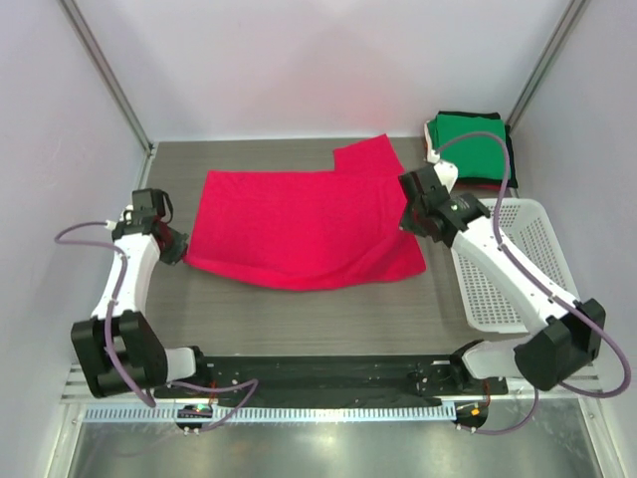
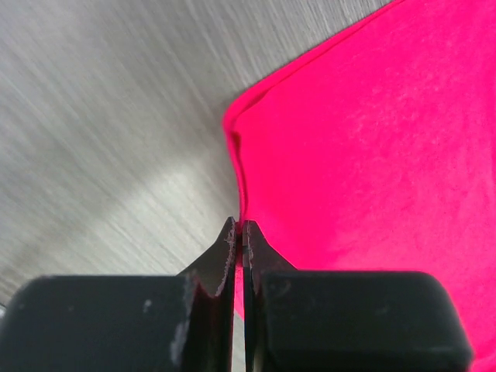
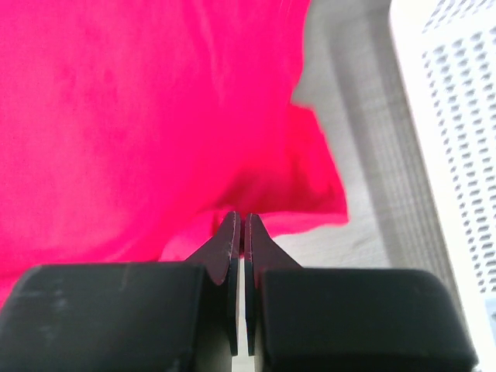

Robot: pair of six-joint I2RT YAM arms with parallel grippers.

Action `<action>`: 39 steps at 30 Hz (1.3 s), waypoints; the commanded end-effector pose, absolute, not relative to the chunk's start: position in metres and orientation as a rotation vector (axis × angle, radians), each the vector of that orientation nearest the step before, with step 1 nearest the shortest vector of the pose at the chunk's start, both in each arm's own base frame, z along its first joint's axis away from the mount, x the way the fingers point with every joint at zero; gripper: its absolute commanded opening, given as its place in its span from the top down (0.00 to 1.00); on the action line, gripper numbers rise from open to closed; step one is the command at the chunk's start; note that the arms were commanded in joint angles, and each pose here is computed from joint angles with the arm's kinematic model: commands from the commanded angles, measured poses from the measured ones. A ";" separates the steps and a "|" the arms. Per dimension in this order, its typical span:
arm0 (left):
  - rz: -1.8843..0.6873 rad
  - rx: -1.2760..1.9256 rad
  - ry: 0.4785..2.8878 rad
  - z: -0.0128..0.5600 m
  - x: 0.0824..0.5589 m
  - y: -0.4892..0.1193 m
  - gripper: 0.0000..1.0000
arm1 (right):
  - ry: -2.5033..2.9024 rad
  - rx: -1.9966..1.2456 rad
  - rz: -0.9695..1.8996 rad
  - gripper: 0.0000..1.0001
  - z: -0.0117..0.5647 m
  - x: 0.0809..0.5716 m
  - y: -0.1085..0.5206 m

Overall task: Fold and stack the t-shirts
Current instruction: Fold the tshirt

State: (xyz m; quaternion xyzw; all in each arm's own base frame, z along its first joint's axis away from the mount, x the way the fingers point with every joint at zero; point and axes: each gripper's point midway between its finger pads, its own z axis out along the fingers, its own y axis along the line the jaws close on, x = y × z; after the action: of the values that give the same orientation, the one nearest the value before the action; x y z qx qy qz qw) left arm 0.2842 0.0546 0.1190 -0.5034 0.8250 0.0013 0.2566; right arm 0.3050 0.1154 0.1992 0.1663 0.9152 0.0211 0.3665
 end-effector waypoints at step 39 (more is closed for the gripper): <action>0.036 -0.972 2.607 0.085 0.433 0.057 0.47 | 2.250 0.476 -0.116 0.55 0.198 0.496 0.054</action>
State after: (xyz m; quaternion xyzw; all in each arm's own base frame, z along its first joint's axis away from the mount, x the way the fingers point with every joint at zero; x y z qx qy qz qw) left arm 0.4268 0.0601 0.0692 -0.3795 0.9070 0.0204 0.1816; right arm 0.4654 0.0542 0.1772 0.2159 0.9016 -0.0547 0.3709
